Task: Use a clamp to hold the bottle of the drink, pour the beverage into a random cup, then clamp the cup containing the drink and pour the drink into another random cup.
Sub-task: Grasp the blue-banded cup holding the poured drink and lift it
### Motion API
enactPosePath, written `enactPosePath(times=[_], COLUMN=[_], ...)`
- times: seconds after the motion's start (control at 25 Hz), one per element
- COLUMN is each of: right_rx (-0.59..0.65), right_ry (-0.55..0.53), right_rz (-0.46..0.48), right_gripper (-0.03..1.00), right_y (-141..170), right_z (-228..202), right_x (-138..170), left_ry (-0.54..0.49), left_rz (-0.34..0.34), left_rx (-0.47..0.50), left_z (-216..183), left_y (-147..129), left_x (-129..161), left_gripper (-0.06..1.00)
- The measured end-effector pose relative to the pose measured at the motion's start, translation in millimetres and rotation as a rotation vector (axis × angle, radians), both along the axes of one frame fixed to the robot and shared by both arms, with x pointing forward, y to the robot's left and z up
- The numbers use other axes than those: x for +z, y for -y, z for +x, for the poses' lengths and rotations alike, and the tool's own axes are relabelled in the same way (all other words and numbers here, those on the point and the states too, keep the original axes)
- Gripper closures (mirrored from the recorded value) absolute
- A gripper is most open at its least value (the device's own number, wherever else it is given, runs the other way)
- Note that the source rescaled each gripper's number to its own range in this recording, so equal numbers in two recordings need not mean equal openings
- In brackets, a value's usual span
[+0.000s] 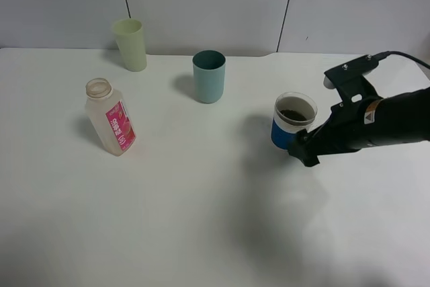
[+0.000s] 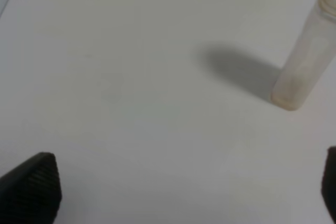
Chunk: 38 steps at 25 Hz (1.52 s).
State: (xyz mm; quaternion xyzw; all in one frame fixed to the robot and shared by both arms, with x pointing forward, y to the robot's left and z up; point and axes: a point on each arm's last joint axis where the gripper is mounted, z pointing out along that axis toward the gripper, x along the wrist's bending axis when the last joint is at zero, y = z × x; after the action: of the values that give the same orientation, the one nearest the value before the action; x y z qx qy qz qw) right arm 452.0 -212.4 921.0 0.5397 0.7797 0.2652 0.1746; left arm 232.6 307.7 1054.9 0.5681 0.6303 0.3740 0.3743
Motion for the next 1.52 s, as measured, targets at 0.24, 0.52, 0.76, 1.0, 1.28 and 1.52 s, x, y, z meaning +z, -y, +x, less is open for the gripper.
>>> enactPosePath(times=[0.24,0.52,0.76,1.0,1.28,1.52], right_rx=[0.025,0.003,0.016,0.016,0.061,0.074], right_ry=[0.112,0.192,0.299,0.402,0.486,0.472], right_rz=[0.029,0.036,-0.023,-0.018,-0.003,-0.018], right_gripper=[-0.03,-0.03,-0.03,-0.03,-0.03,-0.03], right_y=[7,9,11,10,6,5], right_z=[-17,-15,-6,0,3,4], right_x=[-22,-44,-59,-64,-72,-81], left_ry=[0.0,0.0,0.0,0.0,0.0,0.0], left_rz=[0.0,0.0,0.0,0.0,0.0,0.0], left_rx=[0.0,0.0,0.0,0.0,0.0,0.0], left_z=[0,0,0,0,0,0], left_y=[0,0,0,0,0,0], left_x=[0,0,0,0,0,0], left_gripper=[-0.06,-0.06,-0.06,-0.06,-0.06,-0.06])
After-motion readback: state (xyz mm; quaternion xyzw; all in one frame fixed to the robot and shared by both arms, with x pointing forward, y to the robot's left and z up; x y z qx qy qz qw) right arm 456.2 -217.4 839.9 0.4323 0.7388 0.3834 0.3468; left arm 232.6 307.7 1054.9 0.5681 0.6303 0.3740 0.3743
